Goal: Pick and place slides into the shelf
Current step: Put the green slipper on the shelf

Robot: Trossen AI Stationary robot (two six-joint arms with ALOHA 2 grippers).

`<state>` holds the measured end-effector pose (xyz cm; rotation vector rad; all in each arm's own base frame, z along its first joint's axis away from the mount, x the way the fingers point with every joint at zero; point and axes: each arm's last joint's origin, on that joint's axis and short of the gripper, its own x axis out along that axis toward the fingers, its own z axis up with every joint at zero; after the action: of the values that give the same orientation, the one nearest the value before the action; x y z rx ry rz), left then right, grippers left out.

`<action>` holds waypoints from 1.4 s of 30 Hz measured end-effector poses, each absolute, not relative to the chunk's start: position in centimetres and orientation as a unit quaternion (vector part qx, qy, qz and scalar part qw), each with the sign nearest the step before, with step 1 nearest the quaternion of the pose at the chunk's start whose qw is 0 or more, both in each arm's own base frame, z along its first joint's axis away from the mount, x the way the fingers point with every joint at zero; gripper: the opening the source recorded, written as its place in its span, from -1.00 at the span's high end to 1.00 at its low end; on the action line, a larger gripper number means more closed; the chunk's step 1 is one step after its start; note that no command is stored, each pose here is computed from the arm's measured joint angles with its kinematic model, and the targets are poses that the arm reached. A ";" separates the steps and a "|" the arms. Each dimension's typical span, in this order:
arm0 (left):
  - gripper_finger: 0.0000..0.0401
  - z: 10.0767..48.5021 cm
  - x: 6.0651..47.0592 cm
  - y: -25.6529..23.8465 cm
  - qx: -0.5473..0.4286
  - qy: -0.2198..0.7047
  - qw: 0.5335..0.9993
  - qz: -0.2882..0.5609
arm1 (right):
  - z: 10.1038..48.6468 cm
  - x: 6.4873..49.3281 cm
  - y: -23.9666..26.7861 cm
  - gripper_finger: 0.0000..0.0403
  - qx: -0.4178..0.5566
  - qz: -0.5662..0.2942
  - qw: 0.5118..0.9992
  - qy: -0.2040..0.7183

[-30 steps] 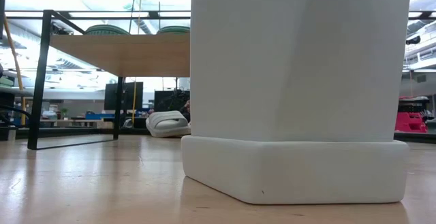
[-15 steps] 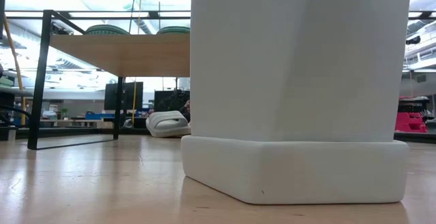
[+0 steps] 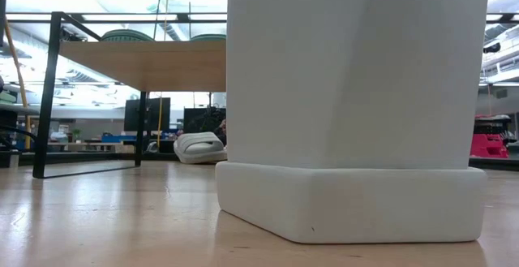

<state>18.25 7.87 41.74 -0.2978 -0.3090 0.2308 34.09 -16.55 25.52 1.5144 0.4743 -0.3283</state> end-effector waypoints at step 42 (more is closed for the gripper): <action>0.47 41.8 18.2 7.9 -0.143 -0.153 0.971 0.115 | 26.3 34.8 -16.2 -0.88 0.654 -0.112 0.725 0.187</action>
<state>18.24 7.87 41.76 -0.2891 -0.3099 0.2314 34.75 -16.25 26.30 1.4426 0.4121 -0.2475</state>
